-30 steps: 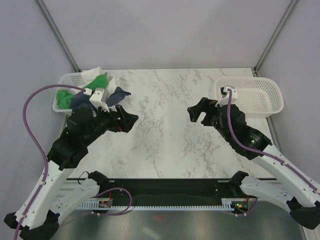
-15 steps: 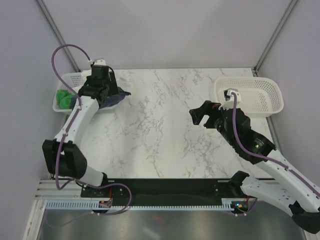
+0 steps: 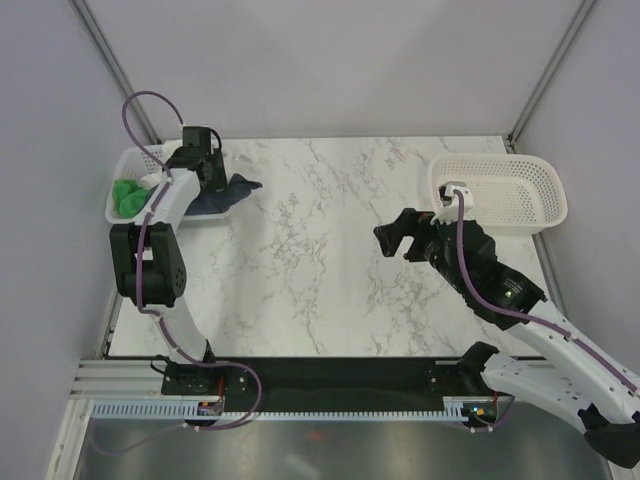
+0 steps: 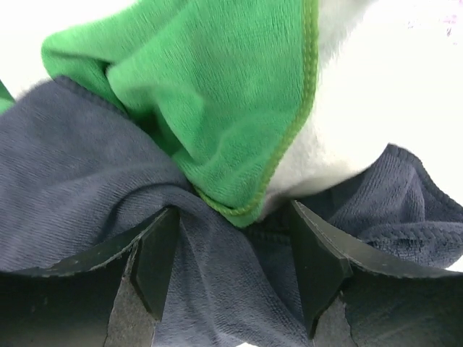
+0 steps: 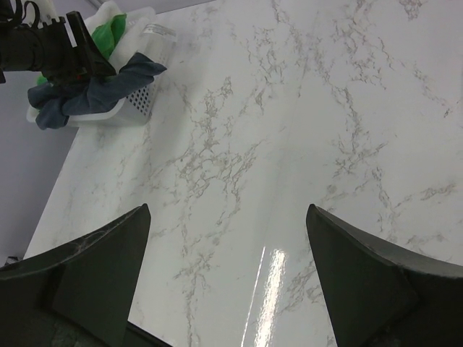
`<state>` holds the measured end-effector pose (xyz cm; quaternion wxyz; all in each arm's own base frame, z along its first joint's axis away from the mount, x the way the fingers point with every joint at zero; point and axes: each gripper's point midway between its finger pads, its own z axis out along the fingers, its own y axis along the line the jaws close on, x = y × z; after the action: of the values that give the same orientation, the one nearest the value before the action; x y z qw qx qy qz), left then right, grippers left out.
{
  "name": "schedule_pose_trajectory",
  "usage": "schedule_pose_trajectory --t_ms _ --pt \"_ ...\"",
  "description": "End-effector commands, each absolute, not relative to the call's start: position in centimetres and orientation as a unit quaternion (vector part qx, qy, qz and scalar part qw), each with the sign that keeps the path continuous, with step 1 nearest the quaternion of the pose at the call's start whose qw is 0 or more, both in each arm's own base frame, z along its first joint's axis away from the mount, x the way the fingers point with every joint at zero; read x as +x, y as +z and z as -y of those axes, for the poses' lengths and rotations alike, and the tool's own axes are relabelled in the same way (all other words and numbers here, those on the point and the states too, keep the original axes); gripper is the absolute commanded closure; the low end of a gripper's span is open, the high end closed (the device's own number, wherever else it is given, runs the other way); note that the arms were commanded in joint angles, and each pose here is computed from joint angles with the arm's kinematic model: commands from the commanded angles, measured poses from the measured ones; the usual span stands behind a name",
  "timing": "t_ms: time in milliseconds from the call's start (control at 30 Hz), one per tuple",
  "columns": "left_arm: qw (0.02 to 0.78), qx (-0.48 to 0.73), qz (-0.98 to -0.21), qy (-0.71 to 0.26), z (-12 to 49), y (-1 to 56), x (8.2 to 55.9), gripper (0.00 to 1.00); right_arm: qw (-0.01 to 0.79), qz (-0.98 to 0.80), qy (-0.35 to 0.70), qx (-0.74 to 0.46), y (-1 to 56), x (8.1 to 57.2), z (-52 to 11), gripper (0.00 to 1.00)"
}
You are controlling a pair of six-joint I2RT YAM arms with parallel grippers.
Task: Fold and stack the towels
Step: Grab crumpled towel
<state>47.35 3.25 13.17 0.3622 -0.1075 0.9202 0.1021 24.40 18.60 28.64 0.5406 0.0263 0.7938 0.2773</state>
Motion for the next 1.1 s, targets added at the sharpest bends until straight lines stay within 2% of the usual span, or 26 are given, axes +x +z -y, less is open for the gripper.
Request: schedule_pose_trajectory --t_ms 0,200,267,333,533,567,667,800,900,933,1000,1067 --pt "0.433 -0.07 -0.894 0.091 -2.9 18.4 50.4 0.31 0.549 -0.79 0.271 0.012 28.6 24.9 -18.9 0.02" --pt "0.487 -0.069 -0.867 0.076 -1.4 25.1 49.1 0.23 0.542 -0.801 0.255 0.0 27.5 25.3 -19.2 0.03" --pt "0.496 -0.064 -0.864 0.067 -1.1 25.8 49.4 0.23 0.54 -0.803 0.253 0.001 27.3 25.4 -19.3 0.03" --pt "0.472 -0.066 -0.874 0.092 -1.9 23.5 50.2 0.25 0.538 -0.804 0.253 0.001 27.2 25.5 -19.4 0.03" --pt "0.421 -0.051 -0.898 0.117 -2.5 18.3 51.4 0.37 0.544 -0.8 0.252 0.001 27.5 25.4 -19.1 0.03" --pt "0.418 -0.052 -0.9 0.116 -2.6 17.9 51.5 0.44 0.546 -0.799 0.251 0.003 27.6 25.4 -18.9 0.03" --pt "0.406 -0.051 -0.905 0.115 -2.7 16.7 51.5 0.51 0.555 -0.795 0.245 0.006 27.9 25.3 -18.4 0.04" --pt "0.397 -0.052 -0.906 0.135 -3.4 16.0 51.3 0.53 0.558 -0.794 0.24 0.007 27.8 25.4 -18.2 0.04" --pt "0.396 -0.056 -0.905 0.144 -3.8 15.9 51.2 0.68 0.556 -0.796 0.238 0.005 27.6 25.5 -18.3 0.04" --pt "0.398 -0.057 -0.904 0.147 -3.9 16.1 51.2 0.82 0.554 -0.797 0.238 0.004 27.5 25.5 -18.4 0.04" --pt "0.403 -0.052 -0.902 0.147 -3.8 16.8 51.4 0.89 0.553 -0.798 0.24 0.002 27.5 25.5 -18.5 0.04" --pt "0.418 -0.055 -0.894 0.15 -3.9 18.9 51.4 0.92 0.553 -0.798 0.24 0.003 27.6 25.5 -18.5 0.04"
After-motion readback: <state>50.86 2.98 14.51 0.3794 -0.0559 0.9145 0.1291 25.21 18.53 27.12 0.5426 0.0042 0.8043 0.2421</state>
